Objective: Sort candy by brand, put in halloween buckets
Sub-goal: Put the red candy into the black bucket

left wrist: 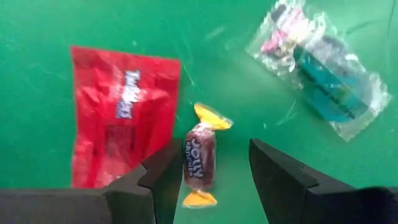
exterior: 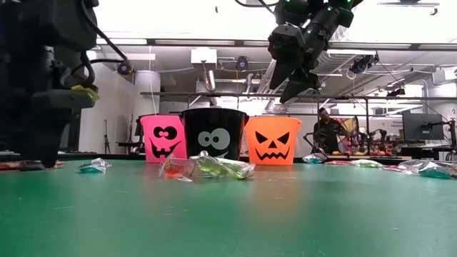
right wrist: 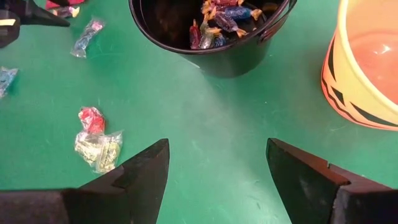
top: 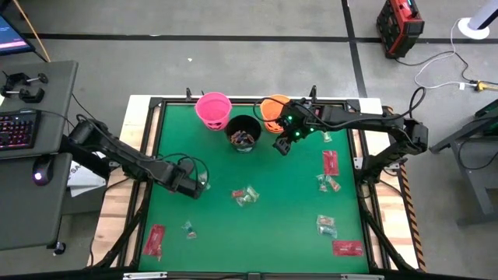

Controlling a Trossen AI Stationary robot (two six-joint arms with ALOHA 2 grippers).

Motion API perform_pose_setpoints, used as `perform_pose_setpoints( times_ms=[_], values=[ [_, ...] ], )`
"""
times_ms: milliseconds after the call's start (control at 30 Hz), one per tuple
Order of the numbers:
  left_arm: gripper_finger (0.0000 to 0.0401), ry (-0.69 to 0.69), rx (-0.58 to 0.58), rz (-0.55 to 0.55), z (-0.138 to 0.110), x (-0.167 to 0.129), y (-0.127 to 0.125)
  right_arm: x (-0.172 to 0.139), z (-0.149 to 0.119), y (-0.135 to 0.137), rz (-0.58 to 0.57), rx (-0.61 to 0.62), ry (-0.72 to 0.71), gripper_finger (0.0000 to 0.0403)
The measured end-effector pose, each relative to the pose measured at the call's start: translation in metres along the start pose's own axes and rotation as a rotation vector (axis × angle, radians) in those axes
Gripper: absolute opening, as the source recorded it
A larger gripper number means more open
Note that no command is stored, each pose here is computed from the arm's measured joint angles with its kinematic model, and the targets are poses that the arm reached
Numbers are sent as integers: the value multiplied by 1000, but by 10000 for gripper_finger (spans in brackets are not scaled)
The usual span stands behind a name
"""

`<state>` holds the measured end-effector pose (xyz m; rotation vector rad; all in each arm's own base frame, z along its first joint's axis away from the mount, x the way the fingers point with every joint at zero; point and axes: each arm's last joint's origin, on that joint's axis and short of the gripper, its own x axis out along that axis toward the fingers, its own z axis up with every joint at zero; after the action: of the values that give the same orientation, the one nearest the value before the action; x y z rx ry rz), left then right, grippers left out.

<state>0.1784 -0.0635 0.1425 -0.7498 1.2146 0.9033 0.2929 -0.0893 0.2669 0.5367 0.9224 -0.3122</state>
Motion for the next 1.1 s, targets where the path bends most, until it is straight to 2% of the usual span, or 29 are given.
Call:
perform_pose_setpoints(
  times_ms=[133, 333, 767, 833, 967, 1100],
  values=[
    [172, 14, -3, -11, -1, 1, 0, 0, 0, 0, 1, 7, -3, 259],
    [171, 6, -16, -86, 0, 1, -8, 0, 1, 0, 3, 15, -9, 259],
    [131, 18, 26, -7, -2, 13, -9, 0, 1, 0, -17, 15, -18, 259],
    [111, 23, 40, -4, -2, 13, -9, 0, 1, 0, -20, 14, -19, 259],
    [26, 40, 51, -43, -2, 7, -10, 0, 1, 0, -20, 14, -20, 259],
    [19, 40, 66, -124, 2, -11, -11, 0, 2, 0, -19, 14, -23, 259]
  ],
)
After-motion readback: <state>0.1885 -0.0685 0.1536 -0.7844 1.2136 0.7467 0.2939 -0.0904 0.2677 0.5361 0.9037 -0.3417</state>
